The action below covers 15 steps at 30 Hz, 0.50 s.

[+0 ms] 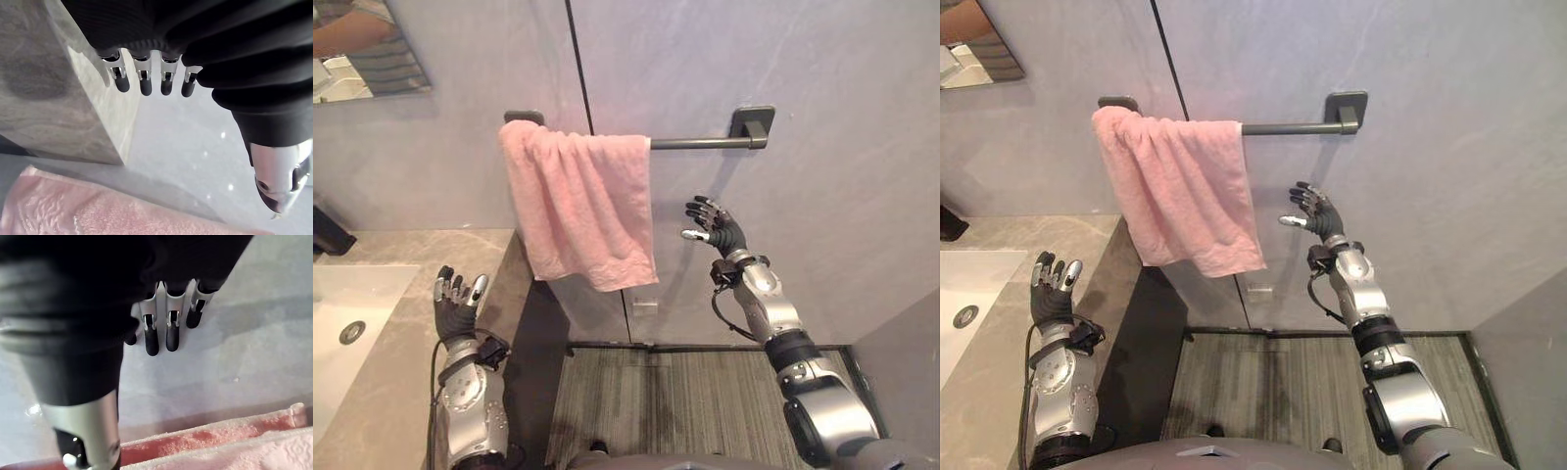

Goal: Organize washtable

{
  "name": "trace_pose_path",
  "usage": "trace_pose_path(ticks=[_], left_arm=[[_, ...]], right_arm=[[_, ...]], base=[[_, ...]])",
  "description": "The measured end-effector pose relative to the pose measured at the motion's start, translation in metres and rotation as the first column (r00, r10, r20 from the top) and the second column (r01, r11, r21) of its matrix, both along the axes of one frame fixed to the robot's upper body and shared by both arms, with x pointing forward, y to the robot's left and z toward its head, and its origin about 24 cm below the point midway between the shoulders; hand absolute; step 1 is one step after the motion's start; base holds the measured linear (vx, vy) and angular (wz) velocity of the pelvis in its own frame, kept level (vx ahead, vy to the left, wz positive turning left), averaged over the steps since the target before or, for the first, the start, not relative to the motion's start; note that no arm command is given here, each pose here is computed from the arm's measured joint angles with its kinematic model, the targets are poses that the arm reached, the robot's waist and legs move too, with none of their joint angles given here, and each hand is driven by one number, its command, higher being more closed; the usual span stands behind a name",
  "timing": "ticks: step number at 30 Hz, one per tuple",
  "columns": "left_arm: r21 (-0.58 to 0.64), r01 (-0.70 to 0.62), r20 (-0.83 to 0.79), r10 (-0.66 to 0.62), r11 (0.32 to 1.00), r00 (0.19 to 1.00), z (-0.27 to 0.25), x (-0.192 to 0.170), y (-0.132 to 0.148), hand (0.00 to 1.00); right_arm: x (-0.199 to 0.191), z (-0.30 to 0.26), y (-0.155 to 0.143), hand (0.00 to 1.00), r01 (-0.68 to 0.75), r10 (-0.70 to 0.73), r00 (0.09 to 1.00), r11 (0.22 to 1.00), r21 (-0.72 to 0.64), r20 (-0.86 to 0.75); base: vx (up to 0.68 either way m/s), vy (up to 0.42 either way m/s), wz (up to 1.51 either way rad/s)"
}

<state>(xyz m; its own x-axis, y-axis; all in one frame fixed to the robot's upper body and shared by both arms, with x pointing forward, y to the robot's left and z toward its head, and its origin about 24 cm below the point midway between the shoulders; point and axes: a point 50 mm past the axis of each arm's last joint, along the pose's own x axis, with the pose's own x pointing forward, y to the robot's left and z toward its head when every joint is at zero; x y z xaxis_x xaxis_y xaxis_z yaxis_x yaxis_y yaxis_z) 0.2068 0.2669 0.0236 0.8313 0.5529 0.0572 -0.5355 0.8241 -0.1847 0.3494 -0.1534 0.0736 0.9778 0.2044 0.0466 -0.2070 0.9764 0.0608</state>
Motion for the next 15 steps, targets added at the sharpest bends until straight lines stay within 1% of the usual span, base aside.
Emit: trace_pose_path(ticks=[3,7,15], left_arm=[[-0.001,0.022,0.012,-0.022,1.0,1.0,0.002,0.004,-0.004,0.0],[0.006,0.055,0.04,-0.056,0.998,0.998,0.008,0.009,-0.011,0.0],[0.004,0.088,0.046,-0.088,0.996,0.995,0.009,0.011,-0.017,0.0]], right_arm=[[0.008,0.012,0.003,0.0,-0.009,0.01,1.0,1.0,-0.01,0.027],[0.016,0.027,0.02,0.0,-0.065,0.067,0.996,0.997,-0.031,0.059],[0.012,0.023,0.043,0.0,-0.158,0.16,0.986,0.986,-0.045,0.046]], base=[[-0.01,-0.007,0.1],[0.01,-0.004,0.03],[0.01,-0.01,0.1]])
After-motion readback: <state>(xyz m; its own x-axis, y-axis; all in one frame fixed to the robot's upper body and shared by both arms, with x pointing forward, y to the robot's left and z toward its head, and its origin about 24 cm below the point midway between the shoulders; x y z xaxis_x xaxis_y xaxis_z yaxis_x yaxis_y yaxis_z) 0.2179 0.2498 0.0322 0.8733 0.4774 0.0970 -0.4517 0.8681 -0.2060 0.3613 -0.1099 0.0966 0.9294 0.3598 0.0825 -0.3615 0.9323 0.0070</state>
